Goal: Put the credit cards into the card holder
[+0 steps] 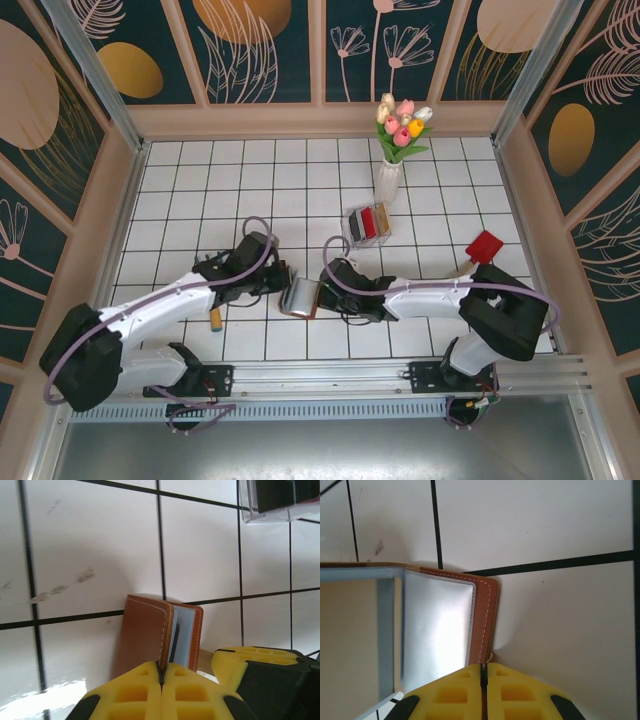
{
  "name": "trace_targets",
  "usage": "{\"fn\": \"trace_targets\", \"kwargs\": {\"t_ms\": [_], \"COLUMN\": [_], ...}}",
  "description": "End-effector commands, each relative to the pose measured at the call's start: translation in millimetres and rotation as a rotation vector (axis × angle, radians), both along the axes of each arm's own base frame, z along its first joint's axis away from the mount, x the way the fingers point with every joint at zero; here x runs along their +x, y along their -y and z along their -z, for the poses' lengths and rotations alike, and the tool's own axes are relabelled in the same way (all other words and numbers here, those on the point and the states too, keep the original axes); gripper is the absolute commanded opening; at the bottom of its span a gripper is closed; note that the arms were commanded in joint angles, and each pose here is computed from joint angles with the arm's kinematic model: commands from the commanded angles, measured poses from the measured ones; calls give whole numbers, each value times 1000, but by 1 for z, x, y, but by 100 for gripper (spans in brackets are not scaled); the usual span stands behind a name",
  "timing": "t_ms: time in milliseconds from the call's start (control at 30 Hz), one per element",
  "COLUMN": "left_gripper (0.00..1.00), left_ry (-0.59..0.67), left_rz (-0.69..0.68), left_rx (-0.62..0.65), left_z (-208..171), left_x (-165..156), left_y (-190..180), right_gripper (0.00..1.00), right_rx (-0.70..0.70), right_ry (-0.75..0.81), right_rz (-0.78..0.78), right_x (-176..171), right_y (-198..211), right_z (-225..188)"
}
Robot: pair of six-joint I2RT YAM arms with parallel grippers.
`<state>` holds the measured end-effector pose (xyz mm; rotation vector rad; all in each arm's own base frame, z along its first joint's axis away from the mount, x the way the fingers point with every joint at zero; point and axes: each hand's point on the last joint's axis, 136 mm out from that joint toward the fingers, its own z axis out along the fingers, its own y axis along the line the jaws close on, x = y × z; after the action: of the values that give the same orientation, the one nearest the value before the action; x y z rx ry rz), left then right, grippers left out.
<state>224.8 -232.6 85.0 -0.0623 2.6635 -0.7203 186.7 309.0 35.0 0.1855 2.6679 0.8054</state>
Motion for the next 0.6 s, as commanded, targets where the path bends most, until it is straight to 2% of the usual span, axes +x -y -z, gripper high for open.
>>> {"fn": "trace_targets", "kwargs": {"t_ms": [0,200,367,500,567], "left_gripper": [10,28,40,40,46], "left_ry": [6,-50,-126,-164,-113], "left_rz": [18,110,165,176,153], "left_rx": [42,-143,-208,-249,-253], "left_z": [2,4,22,30,19], "left_x": [0,-6,-13,-16,-9], "left_y": [13,61,82,91,88], "right_gripper": [4,5,5,5,5], "right_rx": [156,156,128,104,91], "right_ry": [26,24,17,21,24], "right_rz": [25,55,82,99,98], "right_x": [8,10,14,19,20], "right_y": [-11,6,24,36,41], "right_z": [-23,-20,-15,-12,-14]}}
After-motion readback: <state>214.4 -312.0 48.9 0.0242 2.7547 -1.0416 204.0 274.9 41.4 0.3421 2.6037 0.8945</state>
